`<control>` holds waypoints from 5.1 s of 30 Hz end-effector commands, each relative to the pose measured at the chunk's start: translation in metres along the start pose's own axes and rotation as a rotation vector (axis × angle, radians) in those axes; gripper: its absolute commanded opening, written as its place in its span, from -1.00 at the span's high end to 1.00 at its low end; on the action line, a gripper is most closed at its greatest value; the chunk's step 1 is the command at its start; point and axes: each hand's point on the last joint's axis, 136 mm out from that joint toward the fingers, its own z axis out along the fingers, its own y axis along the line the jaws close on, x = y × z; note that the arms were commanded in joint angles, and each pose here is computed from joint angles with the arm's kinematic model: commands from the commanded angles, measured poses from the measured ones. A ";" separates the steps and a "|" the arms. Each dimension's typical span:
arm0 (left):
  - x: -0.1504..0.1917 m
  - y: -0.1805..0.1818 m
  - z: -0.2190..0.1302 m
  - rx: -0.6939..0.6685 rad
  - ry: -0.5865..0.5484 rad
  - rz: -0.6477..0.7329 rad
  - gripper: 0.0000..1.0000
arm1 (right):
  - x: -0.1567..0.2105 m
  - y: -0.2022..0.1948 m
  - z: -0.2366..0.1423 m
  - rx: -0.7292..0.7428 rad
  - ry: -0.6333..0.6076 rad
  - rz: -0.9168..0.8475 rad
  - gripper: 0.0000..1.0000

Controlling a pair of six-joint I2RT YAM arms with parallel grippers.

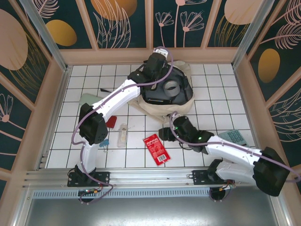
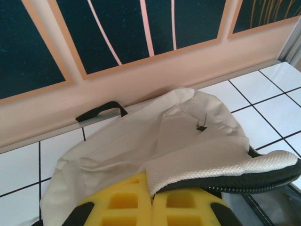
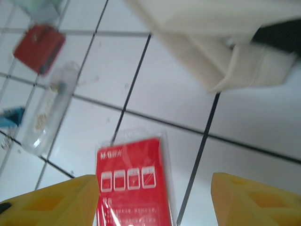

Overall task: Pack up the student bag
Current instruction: Move the personal item to the bottom-center of the table, then pick up the personal item from the bottom-center of the table, then place the personal item in the student bag.

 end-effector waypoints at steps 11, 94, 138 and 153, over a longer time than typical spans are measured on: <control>-0.019 0.025 -0.007 -0.076 -0.055 -0.041 1.00 | 0.082 0.017 0.031 0.242 0.231 -0.364 -0.55; -0.072 0.007 -0.055 0.101 -0.182 -0.030 1.00 | -0.247 -0.048 0.002 -0.388 -0.378 0.623 1.00; -0.069 0.016 -0.040 0.018 -0.158 -0.039 1.00 | -0.267 -0.055 0.081 -0.156 -0.347 0.532 -0.54; -0.062 0.024 -0.032 -0.037 -0.142 -0.026 1.00 | -0.182 -0.044 0.017 -0.055 -0.283 0.349 -0.96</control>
